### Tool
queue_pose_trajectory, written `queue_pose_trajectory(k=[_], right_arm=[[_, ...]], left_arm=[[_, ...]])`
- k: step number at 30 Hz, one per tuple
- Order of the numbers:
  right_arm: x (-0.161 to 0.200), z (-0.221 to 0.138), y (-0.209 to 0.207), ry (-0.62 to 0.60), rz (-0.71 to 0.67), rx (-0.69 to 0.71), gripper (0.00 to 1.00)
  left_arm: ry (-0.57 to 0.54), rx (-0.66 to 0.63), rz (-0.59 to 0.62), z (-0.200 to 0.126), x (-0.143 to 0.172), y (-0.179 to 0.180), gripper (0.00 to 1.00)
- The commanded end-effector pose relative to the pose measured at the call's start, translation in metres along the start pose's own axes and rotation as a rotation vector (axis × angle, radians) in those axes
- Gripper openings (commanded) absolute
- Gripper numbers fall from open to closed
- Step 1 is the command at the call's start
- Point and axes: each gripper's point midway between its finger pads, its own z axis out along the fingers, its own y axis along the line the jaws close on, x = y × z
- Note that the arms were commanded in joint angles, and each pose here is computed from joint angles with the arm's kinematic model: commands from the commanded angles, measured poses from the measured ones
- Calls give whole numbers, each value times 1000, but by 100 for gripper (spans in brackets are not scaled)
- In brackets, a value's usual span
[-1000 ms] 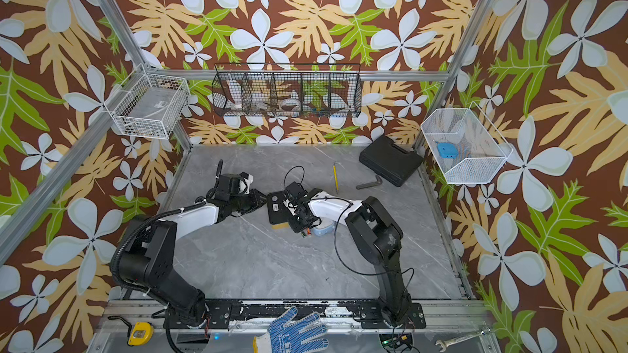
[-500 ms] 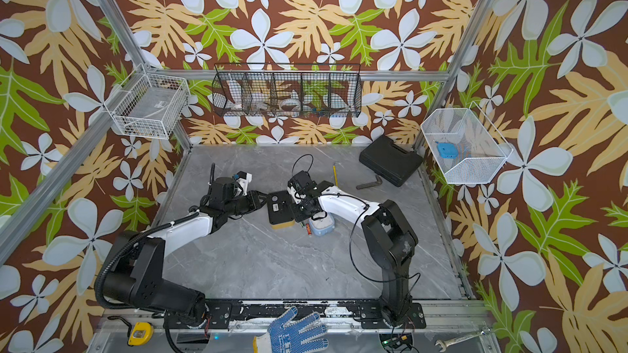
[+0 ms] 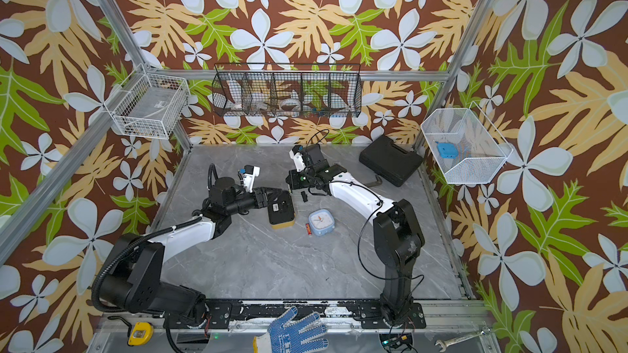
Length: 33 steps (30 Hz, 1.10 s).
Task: Insert the battery into the alarm
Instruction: Pick up the battery at the center of the board.
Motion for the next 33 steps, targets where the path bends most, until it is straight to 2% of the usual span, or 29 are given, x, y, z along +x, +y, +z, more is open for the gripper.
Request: queue_pose_trajectory(k=[1,10,15,33], right_arm=[[-19,-6,17,-70,40,-75,12],[-13,-13,20,-84,70,-93,12],[-12,-15,24,-86,76,-111,12],[-16,-15,27,-99,75,-121,12]], left_arm=[[-19,51,39,6,-11,-13,49],[26,-27,19,24,-7,3,50],[29,-22,13,30,-9,1,49],[46,6,33,34,-10,-8,22]])
